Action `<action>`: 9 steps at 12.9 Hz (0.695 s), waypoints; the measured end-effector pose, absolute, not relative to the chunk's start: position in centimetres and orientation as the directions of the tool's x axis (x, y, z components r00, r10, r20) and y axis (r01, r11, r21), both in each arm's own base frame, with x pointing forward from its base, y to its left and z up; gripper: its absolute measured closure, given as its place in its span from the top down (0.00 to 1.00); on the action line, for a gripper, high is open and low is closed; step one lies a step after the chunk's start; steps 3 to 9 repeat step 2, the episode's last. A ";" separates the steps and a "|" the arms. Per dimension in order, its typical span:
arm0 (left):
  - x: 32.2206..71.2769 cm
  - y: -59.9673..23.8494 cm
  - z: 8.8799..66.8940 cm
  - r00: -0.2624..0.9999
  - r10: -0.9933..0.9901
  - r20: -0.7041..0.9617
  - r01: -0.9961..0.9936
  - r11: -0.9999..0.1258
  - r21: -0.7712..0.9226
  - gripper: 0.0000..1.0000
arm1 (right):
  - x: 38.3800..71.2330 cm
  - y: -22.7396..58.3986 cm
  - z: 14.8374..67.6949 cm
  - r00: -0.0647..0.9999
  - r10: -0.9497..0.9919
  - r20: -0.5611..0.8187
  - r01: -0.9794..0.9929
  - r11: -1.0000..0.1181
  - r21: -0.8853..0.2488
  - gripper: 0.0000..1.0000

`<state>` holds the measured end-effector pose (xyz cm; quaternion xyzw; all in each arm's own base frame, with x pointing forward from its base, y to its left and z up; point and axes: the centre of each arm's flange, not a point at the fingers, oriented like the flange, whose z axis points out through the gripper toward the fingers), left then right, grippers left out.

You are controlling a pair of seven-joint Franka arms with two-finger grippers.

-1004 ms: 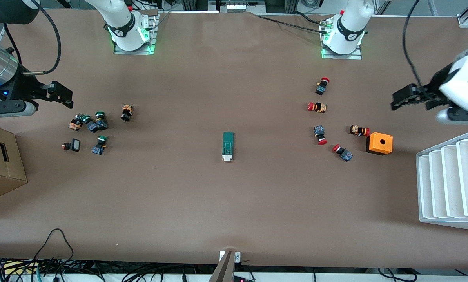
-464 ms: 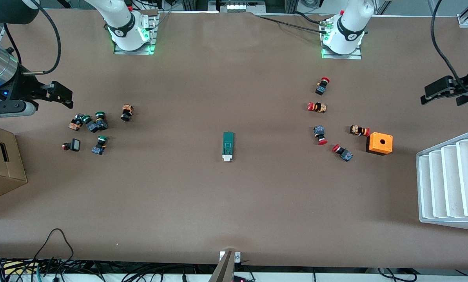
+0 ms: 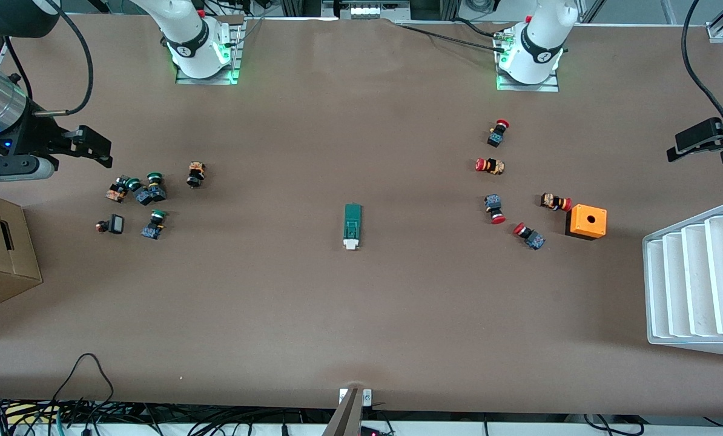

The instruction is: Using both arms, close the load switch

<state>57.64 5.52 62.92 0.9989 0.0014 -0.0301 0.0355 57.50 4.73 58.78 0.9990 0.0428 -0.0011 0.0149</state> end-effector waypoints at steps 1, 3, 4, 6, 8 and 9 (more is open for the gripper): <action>57.6 5.7 62.9 0.998 -0.003 -0.059 0.001 -0.997 0.073 1.00 | 57.5 4.7 58.8 0.996 0.085 -0.004 0.085 -0.996 0.030 1.00; 57.6 5.8 62.9 0.998 -0.009 -0.059 -0.004 -0.997 0.074 1.00 | 57.5 4.7 58.8 0.996 0.085 -0.003 0.085 -0.996 0.030 1.00; 57.6 5.8 62.9 0.998 -0.009 -0.059 -0.004 -0.997 0.074 1.00 | 57.5 4.7 58.8 0.996 0.085 -0.003 0.085 -0.996 0.030 1.00; 57.6 5.8 62.9 0.998 -0.009 -0.059 -0.004 -0.997 0.074 1.00 | 57.5 4.7 58.8 0.996 0.085 -0.003 0.085 -0.996 0.030 1.00; 57.6 5.8 62.9 0.998 -0.009 -0.059 -0.004 -0.997 0.074 1.00 | 57.5 4.7 58.8 0.996 0.085 -0.003 0.085 -0.996 0.030 1.00; 57.6 5.8 62.9 0.998 -0.009 -0.059 -0.004 -0.997 0.074 1.00 | 57.5 4.7 58.8 0.996 0.085 -0.003 0.085 -0.996 0.030 1.00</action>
